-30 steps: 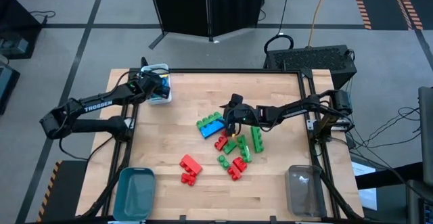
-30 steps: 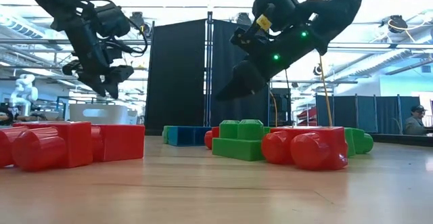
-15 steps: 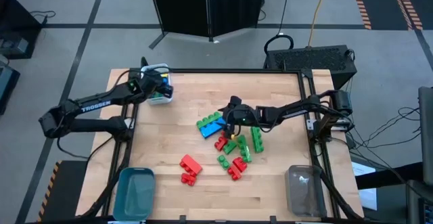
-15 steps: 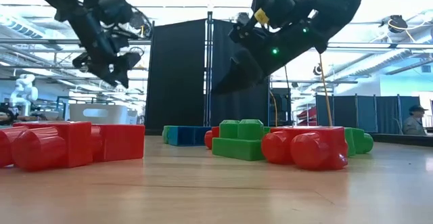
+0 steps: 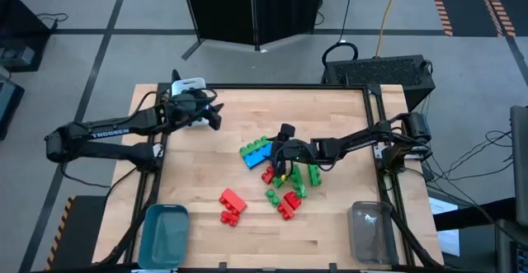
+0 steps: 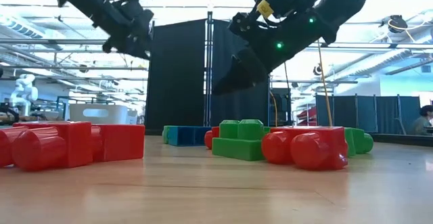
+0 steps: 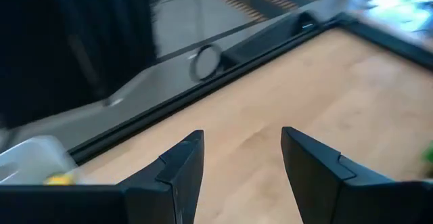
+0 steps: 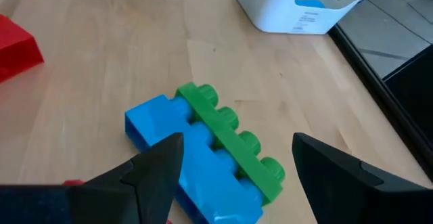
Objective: Sort blocks by size
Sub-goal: Put the blue 4 stud gamepiece into the black bin
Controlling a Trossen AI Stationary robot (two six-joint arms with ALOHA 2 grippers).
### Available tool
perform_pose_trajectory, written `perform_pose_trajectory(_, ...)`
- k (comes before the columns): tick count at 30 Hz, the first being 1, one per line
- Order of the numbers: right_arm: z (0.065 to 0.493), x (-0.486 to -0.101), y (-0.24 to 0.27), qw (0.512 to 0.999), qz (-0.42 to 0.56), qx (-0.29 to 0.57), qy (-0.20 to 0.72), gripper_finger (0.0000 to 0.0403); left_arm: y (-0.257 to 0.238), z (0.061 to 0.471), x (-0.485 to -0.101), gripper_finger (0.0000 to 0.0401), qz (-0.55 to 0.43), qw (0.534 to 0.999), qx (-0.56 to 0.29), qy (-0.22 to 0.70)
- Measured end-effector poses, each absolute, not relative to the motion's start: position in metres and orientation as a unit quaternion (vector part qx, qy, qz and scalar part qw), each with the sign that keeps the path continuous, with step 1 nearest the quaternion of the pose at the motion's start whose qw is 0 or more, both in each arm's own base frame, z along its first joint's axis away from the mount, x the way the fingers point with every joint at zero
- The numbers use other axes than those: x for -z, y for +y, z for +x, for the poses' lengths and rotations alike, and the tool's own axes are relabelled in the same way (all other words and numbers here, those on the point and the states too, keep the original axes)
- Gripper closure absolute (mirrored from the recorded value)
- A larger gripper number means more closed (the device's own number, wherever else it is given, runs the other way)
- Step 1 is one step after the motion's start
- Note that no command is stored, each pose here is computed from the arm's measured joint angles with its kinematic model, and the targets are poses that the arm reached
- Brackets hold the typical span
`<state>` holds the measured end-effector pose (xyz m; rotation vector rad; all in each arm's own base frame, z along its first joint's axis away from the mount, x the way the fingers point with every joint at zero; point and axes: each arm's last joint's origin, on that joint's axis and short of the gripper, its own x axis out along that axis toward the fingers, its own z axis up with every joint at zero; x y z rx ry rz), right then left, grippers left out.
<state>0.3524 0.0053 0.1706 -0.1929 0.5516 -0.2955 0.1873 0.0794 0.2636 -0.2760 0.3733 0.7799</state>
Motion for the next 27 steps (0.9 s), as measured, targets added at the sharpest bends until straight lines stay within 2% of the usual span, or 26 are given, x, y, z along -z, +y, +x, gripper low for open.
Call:
perform_pose_trajectory(8, 0.351, -0.168, 0.007, 0.943, -0.094, 0.142, 0.286, 0.0140, 0.065, 0.196, -0.270, 0.0216, -0.105, 0.925, -0.329, 0.162)
perform_pose_trajectory(21, 0.357, -0.178, 0.023, 0.917, -0.148, 0.103, 0.355, 0.0140, 0.063, 0.197, -0.270, 0.0216, -0.096, 0.928, -0.323, 0.161)
perform_pose_trajectory(27, 0.364, -0.176, 0.027, 0.918, -0.151, 0.082, 0.357, 0.0140, 0.063, 0.197, -0.272, 0.0216, -0.093, 0.929, -0.322, 0.155)
